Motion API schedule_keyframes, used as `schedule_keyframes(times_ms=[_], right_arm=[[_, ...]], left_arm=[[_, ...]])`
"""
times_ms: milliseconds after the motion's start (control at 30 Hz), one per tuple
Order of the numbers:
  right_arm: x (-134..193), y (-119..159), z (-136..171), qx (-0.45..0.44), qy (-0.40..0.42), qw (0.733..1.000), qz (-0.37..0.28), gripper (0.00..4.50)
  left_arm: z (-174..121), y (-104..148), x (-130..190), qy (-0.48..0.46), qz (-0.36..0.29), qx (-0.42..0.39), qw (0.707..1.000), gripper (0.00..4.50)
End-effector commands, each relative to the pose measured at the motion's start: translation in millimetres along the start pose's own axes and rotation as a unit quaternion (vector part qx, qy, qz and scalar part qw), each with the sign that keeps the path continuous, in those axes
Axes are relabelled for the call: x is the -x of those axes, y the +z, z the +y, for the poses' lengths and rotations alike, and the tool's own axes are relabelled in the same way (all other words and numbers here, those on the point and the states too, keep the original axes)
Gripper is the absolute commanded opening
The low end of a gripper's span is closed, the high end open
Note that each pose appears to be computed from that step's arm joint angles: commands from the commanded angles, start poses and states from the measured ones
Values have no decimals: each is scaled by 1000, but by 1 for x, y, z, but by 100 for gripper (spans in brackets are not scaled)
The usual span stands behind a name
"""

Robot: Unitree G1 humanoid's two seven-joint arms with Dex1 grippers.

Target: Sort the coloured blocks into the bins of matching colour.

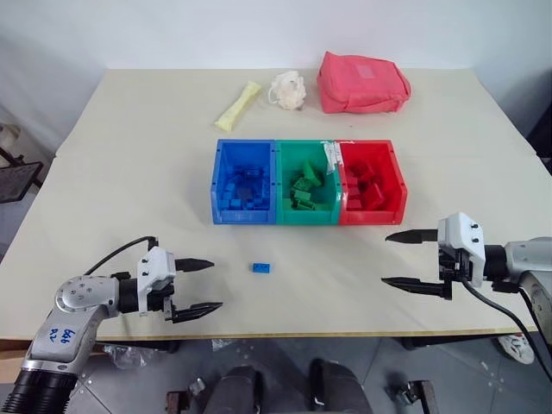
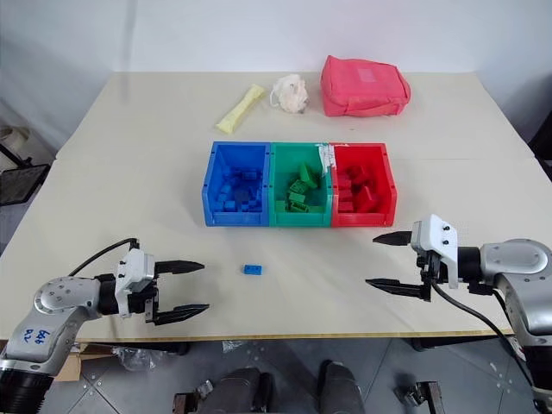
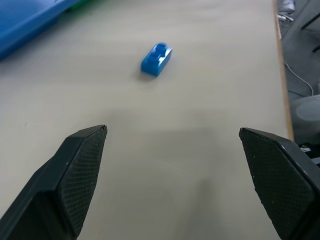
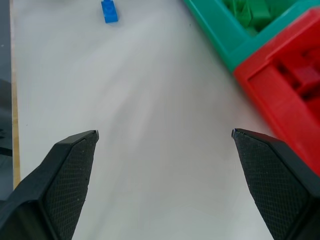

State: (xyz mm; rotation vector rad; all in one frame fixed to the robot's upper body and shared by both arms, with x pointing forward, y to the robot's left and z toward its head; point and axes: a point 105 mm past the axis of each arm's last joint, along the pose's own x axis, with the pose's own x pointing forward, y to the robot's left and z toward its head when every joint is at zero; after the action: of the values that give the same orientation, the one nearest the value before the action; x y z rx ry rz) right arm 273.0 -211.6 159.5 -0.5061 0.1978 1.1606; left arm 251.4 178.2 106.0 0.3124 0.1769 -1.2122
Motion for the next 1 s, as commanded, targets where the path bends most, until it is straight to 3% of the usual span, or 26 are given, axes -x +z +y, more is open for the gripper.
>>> schedule_keyframes(times_ms=[33, 467, 567, 933, 1000], right_arm=[[-1, 9, -3, 19, 2, 1000, -13, 447], [-13, 36, 4, 44, 0, 998, -52, 447], [-11, 41, 10, 38, 3, 997, -70, 450], [-7, 38, 19, 16, -9, 995, -94, 450], [-7, 37, 17, 13, -17, 995, -97, 450]], left_arm=[[-3, 12, -17, -4, -3, -16, 1000, 450], [13, 15, -90, -4, 24, -59, 998, 450], [15, 14, -94, -9, 27, -74, 997, 391], [21, 22, -93, -18, 21, -95, 995, 55], [31, 36, -90, 11, -2, -91, 996, 48]])
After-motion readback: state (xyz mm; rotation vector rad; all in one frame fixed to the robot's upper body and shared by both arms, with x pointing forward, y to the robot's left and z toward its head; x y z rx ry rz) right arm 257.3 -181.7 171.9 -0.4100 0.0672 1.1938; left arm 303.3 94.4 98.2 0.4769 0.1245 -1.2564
